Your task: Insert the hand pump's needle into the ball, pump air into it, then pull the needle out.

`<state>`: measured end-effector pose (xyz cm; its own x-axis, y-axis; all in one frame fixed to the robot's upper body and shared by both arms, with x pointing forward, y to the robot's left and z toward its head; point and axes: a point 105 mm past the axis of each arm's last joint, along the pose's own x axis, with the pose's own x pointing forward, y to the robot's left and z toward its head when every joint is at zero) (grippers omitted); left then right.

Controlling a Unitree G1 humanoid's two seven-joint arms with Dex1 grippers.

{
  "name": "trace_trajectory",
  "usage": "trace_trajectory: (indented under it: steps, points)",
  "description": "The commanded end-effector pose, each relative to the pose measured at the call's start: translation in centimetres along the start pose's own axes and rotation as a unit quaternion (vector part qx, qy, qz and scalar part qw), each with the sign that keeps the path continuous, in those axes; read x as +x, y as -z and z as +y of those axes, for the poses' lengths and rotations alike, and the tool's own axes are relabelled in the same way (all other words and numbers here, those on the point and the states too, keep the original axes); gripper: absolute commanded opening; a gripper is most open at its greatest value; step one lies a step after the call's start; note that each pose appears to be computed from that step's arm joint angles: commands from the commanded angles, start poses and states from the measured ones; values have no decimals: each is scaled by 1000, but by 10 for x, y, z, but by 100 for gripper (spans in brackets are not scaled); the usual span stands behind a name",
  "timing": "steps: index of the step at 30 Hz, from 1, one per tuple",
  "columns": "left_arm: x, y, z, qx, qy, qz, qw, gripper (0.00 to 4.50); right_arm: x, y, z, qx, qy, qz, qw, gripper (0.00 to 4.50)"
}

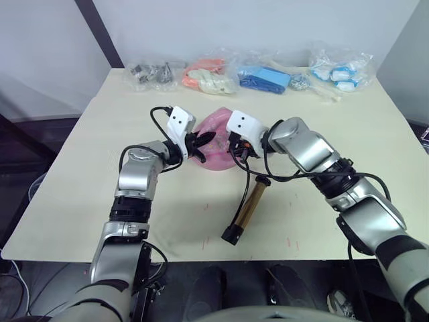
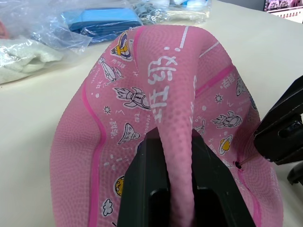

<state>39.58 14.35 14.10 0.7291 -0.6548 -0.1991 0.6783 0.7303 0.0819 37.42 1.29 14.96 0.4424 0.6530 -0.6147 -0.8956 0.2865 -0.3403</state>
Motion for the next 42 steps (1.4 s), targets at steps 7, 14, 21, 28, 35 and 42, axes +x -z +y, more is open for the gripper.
trace_trajectory:
  steps: [7, 14, 21, 28, 35, 42]
  points:
    - [6, 56, -18, -85, 18, 88, 992, 0, 27, 1, 10, -62, -28, 43, 997, 37]
    - [4, 63, -19, -97, 13, 97, 991, 0, 40, 2, 15, -91, -39, 60, 993, 37]
    - [4, 63, -19, -101, 10, 95, 990, 0, 49, 9, 18, -105, -46, 78, 990, 37]
    - [1, 68, -17, -107, 7, 100, 989, 0, 58, 20, 19, -123, -39, 101, 987, 37]
    - [-2, 72, -16, -109, 4, 104, 989, 0, 68, 24, 27, -134, -45, 110, 984, 37]
    - [-4, 74, -15, -110, 1, 107, 988, 0, 74, 30, 31, -146, -45, 122, 981, 37]
